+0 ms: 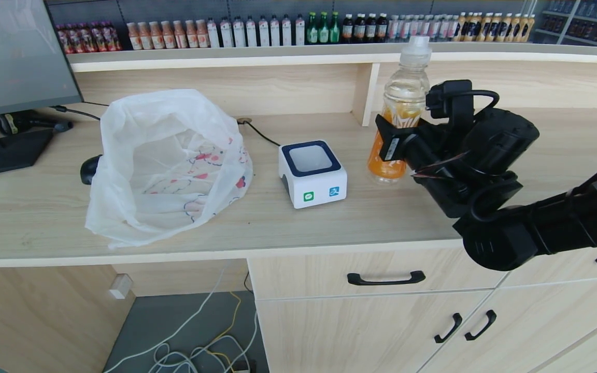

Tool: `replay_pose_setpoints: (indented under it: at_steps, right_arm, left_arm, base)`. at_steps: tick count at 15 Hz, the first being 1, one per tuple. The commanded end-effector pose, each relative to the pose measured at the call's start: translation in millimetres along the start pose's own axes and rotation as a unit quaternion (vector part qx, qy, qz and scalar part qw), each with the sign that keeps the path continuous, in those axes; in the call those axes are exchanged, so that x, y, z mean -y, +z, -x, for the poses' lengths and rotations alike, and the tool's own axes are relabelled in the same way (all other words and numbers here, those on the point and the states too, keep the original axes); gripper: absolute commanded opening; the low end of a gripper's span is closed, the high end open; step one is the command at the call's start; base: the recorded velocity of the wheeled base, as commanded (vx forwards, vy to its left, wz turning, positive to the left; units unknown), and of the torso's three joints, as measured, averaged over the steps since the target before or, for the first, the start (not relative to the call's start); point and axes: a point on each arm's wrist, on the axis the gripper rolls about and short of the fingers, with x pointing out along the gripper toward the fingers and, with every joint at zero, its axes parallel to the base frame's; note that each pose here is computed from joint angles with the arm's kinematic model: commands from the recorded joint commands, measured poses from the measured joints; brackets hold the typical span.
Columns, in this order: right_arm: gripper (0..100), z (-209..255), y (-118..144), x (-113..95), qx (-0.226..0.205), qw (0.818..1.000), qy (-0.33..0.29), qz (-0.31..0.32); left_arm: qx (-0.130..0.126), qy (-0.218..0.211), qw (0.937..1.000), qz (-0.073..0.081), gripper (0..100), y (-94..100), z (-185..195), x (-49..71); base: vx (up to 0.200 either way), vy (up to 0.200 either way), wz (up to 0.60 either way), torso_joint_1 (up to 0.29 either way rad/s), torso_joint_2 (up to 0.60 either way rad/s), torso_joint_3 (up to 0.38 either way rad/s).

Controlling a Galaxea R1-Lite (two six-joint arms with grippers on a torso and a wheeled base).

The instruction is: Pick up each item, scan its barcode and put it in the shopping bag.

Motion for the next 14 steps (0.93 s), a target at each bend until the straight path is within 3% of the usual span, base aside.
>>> replay_pose_setpoints:
  at_steps: [1, 5, 10, 14]
  right_arm:
    - [0, 2, 12, 1, 0.013, 1.000, -0.001, -0.003]
    - [0, 15, 40, -2, 0.039, 0.999, 0.006, -0.010]
    - [0, 74, 70, -17, 0.047, 0.998, 0.041, -0.016]
    - [0, 143, 77, -43, 0.012, 0.997, 0.070, -0.031]
  left_arm:
    - [0.000, 0.000, 1.0000, 0.000, 100, 0.0, 0, 0.0]
    - [0.000, 0.000, 1.0000, 0.000, 100, 0.0, 0, 0.0]
    - [0.000, 0.000, 1.0000, 0.000, 100, 0.0, 0, 0.0]
    - [0.000, 0.000, 1.0000, 0.000, 100, 0.0, 0, 0.0]
  base:
    - [0.000, 0.000, 0.00, 0.000, 0.00, 0.000]
    - [0.000, 0.000, 0.00, 0.000, 0.00, 0.000]
    - [0.000, 0.000, 0.00, 0.000, 0.00, 0.000]
    - [0.000, 0.000, 0.00, 0.000, 0.00, 0.000]
